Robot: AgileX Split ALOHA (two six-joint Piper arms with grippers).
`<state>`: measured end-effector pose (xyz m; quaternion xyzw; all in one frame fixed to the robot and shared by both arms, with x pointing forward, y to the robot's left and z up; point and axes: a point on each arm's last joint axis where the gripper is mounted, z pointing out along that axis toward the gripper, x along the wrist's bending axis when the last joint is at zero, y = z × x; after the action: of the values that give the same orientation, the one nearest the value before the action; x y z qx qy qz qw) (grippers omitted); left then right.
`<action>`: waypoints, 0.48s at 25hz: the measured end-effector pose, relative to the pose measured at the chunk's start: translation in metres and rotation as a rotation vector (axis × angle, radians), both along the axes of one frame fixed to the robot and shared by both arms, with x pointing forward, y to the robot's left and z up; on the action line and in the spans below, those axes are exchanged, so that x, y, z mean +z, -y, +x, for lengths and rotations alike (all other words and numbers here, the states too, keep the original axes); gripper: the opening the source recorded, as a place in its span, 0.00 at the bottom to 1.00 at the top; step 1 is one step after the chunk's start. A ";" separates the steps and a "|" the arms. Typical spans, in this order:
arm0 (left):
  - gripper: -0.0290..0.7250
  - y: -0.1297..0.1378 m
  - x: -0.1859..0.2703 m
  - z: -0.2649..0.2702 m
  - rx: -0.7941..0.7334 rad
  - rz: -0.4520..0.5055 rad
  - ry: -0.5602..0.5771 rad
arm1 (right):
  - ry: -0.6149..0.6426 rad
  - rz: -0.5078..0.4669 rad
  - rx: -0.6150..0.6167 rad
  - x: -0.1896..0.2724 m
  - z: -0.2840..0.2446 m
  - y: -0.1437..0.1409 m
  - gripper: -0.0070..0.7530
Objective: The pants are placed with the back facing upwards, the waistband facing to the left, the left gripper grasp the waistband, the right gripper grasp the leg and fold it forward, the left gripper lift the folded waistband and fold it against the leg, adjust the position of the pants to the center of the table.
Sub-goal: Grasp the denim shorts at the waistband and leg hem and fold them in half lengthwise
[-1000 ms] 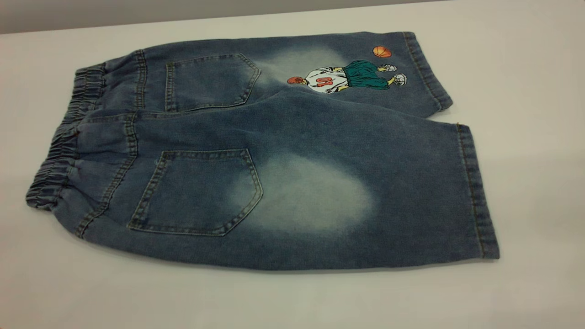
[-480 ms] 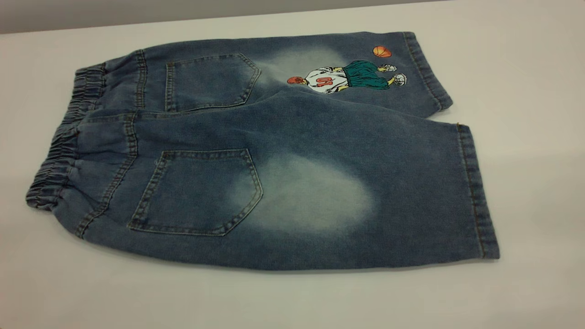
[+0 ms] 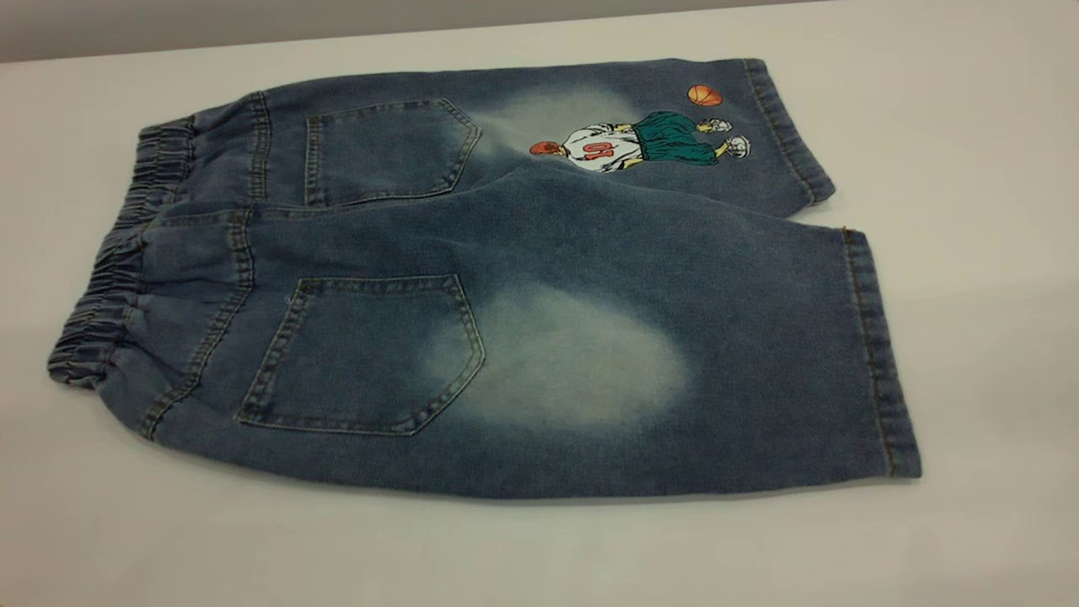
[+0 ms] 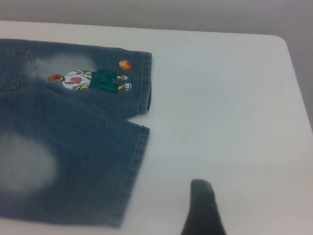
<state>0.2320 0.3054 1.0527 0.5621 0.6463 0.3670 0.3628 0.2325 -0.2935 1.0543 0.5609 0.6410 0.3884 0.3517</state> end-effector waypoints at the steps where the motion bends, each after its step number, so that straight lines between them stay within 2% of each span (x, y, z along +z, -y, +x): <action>1: 0.63 0.000 0.000 0.000 0.000 0.000 0.000 | 0.000 0.000 0.000 0.000 0.000 0.000 0.57; 12: 0.63 0.000 0.000 0.000 0.002 0.002 0.005 | 0.000 0.000 0.000 0.000 0.000 0.000 0.57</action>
<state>0.2322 0.3056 1.0532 0.5608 0.6455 0.3694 0.3638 0.2325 -0.2935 1.0543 0.5609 0.6410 0.3884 0.3517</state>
